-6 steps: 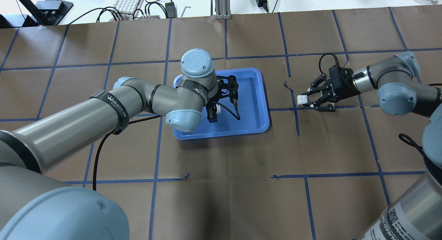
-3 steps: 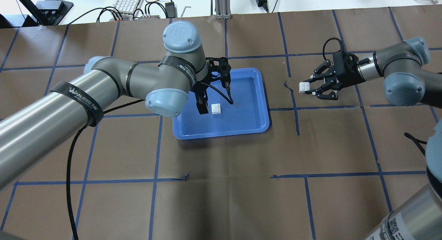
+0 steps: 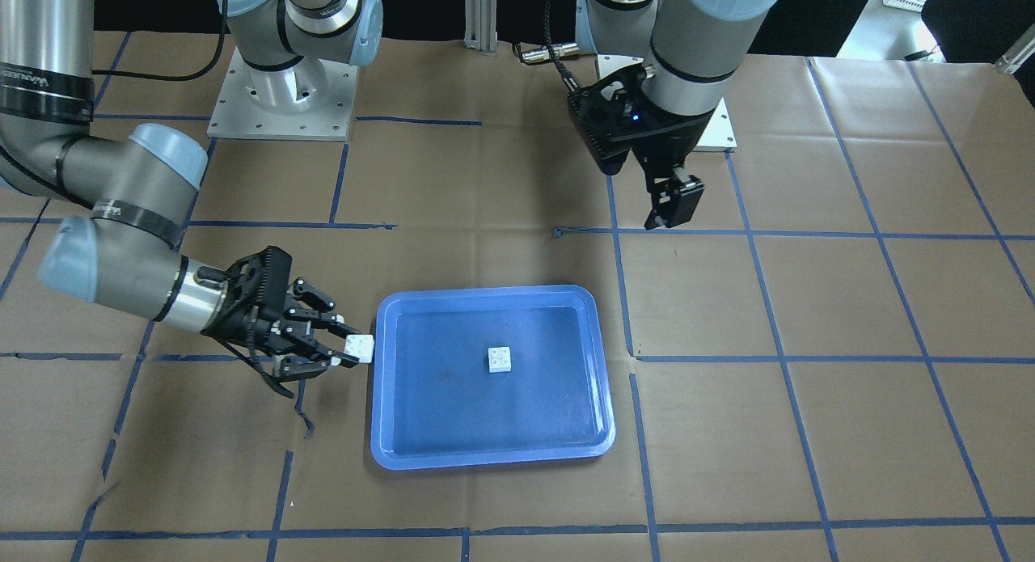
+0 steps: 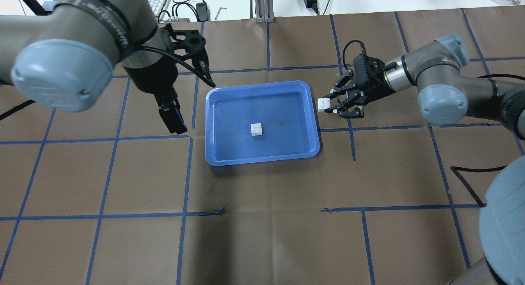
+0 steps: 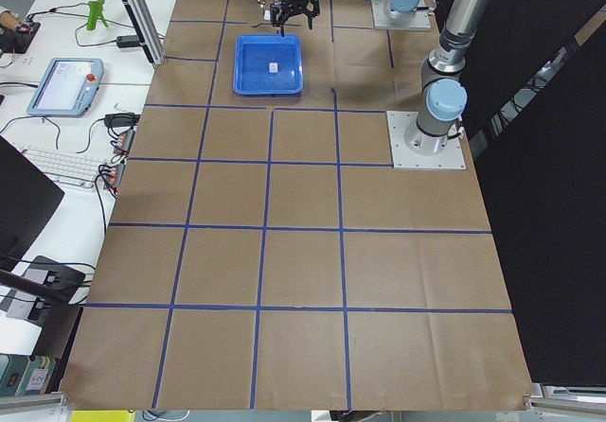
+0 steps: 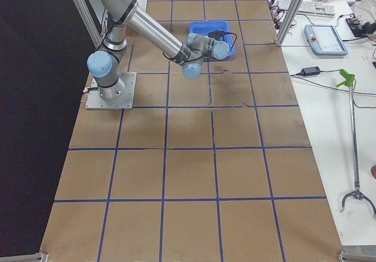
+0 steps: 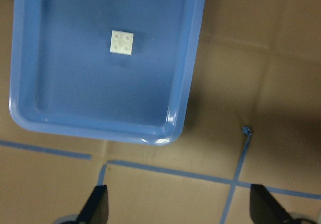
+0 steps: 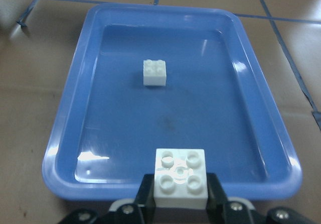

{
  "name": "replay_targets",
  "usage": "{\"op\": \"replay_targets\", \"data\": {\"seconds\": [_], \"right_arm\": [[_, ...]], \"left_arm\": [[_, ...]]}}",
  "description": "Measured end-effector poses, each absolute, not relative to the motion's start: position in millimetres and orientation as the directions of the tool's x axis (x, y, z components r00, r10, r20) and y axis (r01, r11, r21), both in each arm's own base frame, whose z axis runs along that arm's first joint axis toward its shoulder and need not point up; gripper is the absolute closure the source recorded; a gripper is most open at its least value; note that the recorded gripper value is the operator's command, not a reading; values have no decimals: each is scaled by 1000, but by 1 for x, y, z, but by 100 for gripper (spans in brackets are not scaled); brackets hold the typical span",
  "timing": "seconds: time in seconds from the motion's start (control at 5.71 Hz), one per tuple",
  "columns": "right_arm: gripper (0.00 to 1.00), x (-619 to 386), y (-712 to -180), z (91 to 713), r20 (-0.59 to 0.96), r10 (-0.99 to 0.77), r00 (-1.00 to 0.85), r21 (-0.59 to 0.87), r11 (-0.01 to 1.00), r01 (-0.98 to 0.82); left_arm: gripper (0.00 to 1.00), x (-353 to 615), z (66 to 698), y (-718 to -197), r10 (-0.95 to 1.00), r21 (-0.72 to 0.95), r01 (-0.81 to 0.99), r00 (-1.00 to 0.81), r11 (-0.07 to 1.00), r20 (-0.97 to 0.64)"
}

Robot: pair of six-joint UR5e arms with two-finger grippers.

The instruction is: Assemble white blocks and place on blue tray

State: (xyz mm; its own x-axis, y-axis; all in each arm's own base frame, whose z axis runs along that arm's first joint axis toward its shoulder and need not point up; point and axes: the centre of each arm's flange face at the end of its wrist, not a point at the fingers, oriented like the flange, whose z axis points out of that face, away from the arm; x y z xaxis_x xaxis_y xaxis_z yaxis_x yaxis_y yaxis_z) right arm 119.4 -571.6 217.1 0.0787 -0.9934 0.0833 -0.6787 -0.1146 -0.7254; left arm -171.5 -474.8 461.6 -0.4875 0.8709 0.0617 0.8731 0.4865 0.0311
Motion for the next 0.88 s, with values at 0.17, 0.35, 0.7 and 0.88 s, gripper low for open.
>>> {"op": "replay_targets", "data": {"seconds": [0.17, 0.35, 0.7, 0.88], "right_arm": [[76, 165, -564, 219, 79, -990, 115, -722, -136, -678], [75, 193, -560, 219, 76, -989, 126, -720, -141, -680], [74, 212, -561, 189, 53, -990, 130, -720, -128, -682], [74, 214, -564, 173, 50, -991, 127, -721, -124, -682]], "left_arm": [[1, -154, 476, -475, 726, 22, 727, -686, 686, 34], [1, -148, 485, -479, 496, -5, 496, -868, 868, 8], [1, -148, 504, -487, 138, -50, 138, -990, 989, 2], [1, -147, 511, -488, 95, -58, 94, -995, 994, 5]]}}
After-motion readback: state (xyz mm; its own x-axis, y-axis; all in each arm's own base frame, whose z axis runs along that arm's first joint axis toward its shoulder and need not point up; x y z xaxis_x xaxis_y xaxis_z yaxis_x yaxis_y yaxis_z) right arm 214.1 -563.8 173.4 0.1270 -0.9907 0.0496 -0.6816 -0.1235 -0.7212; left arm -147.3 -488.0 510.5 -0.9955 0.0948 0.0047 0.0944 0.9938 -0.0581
